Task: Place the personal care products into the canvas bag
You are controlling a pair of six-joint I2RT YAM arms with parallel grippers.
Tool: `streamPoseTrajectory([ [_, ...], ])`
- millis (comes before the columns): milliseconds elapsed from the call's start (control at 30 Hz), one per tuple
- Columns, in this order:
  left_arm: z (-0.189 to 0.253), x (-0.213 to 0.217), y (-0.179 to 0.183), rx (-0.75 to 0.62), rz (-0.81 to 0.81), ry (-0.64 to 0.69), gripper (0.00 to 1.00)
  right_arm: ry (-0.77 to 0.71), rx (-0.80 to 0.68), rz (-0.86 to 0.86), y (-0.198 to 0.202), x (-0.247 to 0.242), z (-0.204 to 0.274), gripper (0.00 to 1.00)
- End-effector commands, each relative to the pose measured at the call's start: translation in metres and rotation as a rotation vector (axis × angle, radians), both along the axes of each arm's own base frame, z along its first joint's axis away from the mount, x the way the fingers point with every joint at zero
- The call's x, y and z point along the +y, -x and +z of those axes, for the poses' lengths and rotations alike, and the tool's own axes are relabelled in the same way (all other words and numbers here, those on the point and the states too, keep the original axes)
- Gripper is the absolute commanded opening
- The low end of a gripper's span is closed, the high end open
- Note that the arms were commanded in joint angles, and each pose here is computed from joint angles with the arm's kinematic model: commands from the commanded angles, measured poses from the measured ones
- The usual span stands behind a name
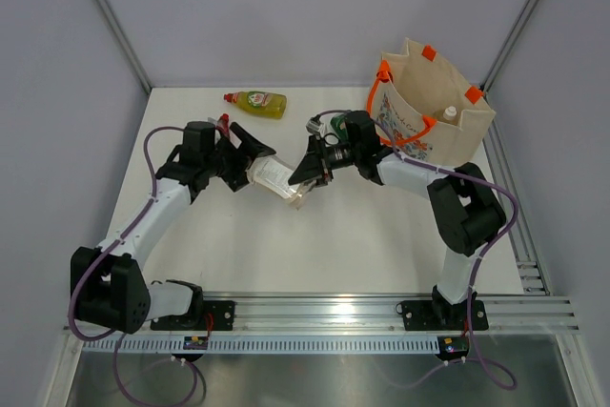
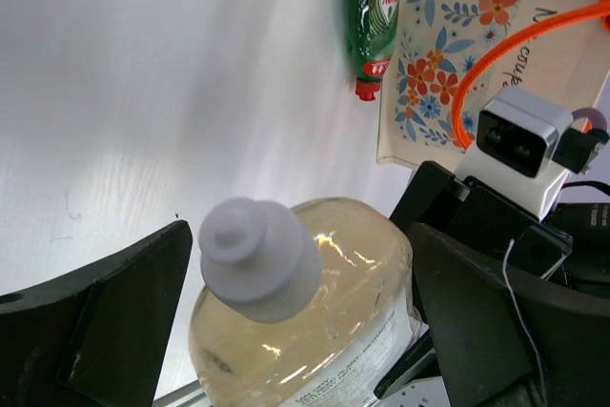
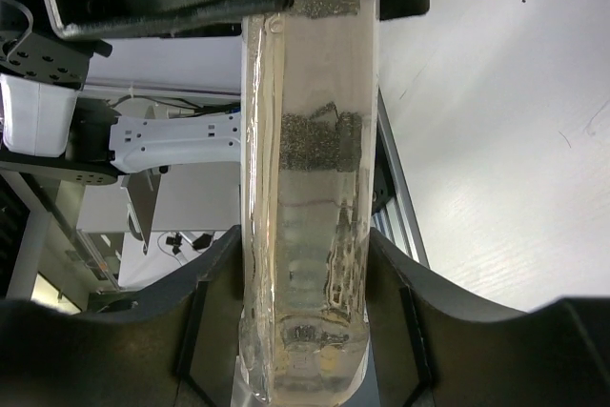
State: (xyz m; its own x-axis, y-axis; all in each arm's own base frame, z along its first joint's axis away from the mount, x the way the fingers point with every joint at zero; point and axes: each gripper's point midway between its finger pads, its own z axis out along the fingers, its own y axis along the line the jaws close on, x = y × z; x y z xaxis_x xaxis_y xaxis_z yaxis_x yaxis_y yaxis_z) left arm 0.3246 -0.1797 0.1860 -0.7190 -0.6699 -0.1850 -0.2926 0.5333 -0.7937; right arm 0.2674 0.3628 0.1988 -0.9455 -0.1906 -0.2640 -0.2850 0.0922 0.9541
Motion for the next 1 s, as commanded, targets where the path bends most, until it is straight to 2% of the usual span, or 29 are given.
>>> streamPoseTrajectory([
  [0,0.016,0.013,-0.009,-0.05,0.011,-0.027,0.99,-0.151,-0.197,0.082,0.016,-0.01,0.063,0.0],
  [333,0.005,0.021,-0.024,-0.017,0.019,-0.049,0.99,-0.178,-0.2,0.106,0.027,-0.016,0.073,0.0],
  [600,0.014,0.055,-0.043,-0.041,0.101,-0.142,0.99,-0.217,-0.235,0.116,0.037,-0.027,0.108,0.0],
  [800,0.038,0.084,-0.044,-0.112,0.136,-0.221,0.99,-0.247,-0.285,0.043,0.019,-0.052,0.143,0.0],
  [967,0.03,0.099,-0.032,-0.109,0.128,-0.299,0.99,-0.261,-0.359,-0.062,-0.009,-0.081,0.179,0.0],
])
